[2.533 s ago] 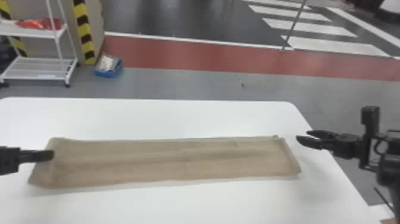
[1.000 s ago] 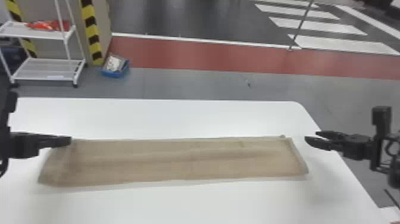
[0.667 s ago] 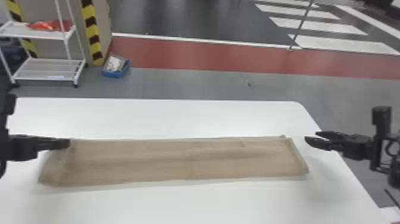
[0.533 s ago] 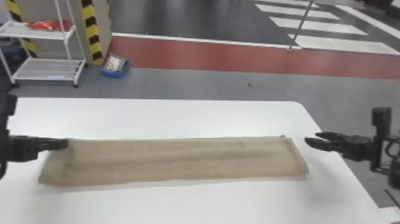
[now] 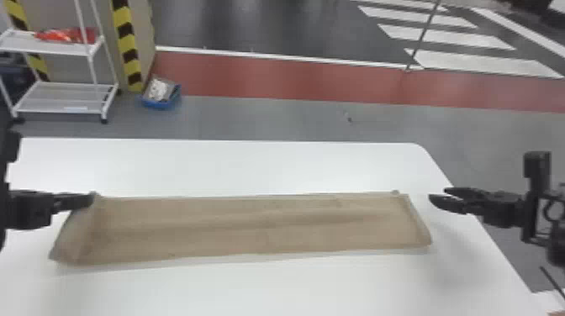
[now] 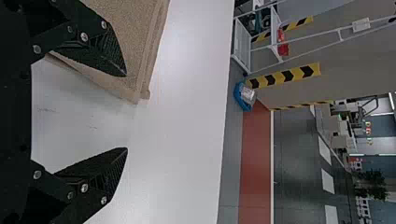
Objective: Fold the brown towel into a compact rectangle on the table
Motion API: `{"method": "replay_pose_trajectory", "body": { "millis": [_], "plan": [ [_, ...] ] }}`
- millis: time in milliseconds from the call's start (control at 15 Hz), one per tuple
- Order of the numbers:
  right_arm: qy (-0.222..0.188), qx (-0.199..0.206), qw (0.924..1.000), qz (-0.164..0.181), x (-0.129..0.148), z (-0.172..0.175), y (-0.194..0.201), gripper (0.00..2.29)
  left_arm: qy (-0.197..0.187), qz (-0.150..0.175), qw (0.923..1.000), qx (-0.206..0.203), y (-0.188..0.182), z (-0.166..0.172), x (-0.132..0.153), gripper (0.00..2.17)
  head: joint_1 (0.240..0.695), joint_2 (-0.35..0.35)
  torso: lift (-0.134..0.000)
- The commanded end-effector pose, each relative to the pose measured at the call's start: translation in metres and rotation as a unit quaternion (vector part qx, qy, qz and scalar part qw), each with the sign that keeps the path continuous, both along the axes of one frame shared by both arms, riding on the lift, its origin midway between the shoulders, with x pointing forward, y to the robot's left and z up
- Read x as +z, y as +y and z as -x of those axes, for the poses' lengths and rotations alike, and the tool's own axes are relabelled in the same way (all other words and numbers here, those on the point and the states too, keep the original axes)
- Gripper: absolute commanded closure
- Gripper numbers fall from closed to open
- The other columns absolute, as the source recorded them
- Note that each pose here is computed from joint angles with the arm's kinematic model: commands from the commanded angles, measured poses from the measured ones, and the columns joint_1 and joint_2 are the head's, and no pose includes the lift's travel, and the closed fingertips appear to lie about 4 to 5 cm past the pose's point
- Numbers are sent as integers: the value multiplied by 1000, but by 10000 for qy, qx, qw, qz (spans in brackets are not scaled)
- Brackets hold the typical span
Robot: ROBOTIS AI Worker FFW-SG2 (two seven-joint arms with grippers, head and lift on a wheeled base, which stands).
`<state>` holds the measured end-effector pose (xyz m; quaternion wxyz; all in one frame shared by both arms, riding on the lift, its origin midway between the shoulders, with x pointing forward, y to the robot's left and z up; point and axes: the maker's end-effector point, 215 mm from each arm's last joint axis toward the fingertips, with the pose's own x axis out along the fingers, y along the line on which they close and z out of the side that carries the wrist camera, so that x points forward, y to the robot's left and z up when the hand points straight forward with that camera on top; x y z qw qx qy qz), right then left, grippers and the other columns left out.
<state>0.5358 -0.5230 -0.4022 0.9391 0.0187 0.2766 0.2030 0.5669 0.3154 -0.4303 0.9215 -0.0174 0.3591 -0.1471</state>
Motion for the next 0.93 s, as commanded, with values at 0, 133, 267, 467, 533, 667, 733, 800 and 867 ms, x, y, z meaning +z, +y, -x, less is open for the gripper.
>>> {"method": "replay_pose_trajectory", "body": {
  "millis": [0,133,267,467,533,667,733,800,867],
  "plan": [
    [-15,12,10000,26,0,-1,4,373,-63,-7,10000,-28,-3,4,5,1187,695,-203,-124],
    [-74,30,9999,92,-3,-9,17,377,-114,8,9999,-55,-6,4,10,1187,695,-204,-124],
    [-46,-59,9996,263,-15,-16,26,377,-120,34,9999,-72,-8,5,10,1187,695,-201,-124],
    [-19,-84,9985,548,-27,-28,36,475,-120,46,9999,-79,-9,5,10,1190,695,-189,-124],
    [16,-18,9981,611,-32,-29,43,475,-120,46,9999,-79,-9,5,10,1190,695,-187,-124],
    [63,48,9982,603,-39,-28,50,593,-125,50,9999,-92,-10,5,10,1190,695,-178,-124],
    [68,73,9982,590,-41,-27,53,593,-124,48,9999,-95,-10,5,10,1190,695,-167,-124],
    [71,83,9983,565,-41,-26,53,593,-124,48,9999,-95,-10,5,10,1190,695,-164,-124],
    [66,119,9985,534,-41,-26,56,593,-124,48,9999,-95,-10,5,10,1190,695,-162,-124]
  ]
}}
